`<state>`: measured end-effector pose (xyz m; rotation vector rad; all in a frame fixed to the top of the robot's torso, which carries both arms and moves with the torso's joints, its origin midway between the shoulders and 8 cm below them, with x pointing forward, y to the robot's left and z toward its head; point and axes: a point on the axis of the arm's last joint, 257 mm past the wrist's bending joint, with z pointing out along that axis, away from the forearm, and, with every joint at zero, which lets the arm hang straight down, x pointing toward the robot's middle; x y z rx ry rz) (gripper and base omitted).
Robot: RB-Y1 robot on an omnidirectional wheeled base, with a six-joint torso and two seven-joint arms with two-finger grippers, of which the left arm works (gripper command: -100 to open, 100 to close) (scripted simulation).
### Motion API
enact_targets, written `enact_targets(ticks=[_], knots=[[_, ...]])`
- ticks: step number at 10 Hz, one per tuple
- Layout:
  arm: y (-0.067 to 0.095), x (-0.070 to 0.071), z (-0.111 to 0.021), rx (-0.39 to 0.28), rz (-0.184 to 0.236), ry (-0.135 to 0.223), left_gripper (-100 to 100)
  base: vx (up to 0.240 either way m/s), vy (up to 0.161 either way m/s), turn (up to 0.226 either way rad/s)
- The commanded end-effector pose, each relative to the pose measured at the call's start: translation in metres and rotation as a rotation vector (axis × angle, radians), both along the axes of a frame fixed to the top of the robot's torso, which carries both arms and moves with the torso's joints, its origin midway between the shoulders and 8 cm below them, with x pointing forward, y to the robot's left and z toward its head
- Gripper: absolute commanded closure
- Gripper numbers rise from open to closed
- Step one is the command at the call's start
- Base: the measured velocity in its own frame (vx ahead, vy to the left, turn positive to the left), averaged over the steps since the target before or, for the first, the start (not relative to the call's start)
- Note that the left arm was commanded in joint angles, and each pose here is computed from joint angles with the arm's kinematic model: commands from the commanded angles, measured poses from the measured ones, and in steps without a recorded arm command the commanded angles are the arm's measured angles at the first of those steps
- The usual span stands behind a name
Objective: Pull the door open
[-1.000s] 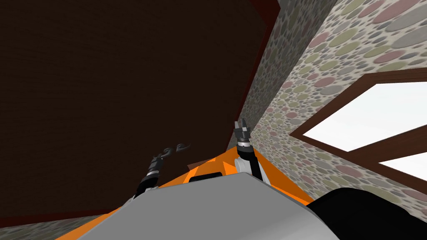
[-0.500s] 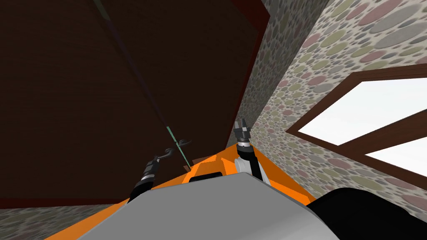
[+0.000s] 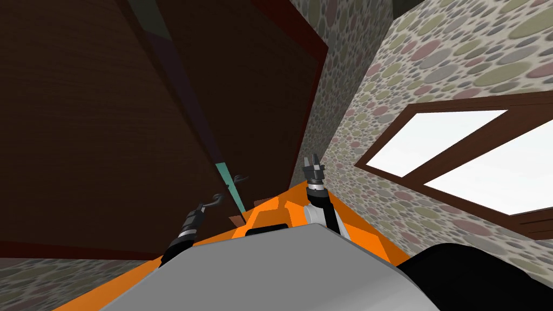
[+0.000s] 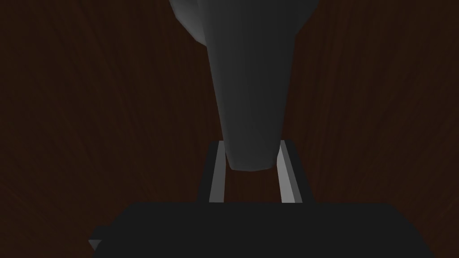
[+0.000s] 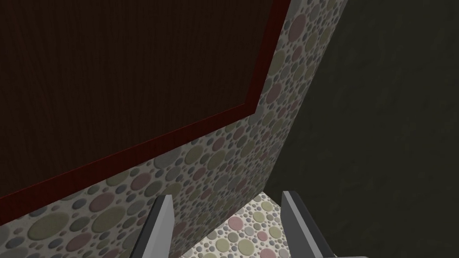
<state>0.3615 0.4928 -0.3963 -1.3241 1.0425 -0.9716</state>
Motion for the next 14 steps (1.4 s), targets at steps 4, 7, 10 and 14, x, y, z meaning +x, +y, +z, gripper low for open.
enact_targets(ticks=[4,7,10,14], knots=[[-0.027,0.008,0.003,-0.018,-0.063,-0.019,100,-0.045,0.013,-0.039],[-0.042,0.014,0.005,-0.028,-0.103,-0.032,100,-0.085,0.048,-0.092],[-0.03,-0.001,0.006,-0.018,-0.107,-0.025,100,-0.119,0.032,-0.106],[-0.04,-0.021,0.005,-0.024,-0.168,-0.029,100,-0.215,0.04,-0.136]])
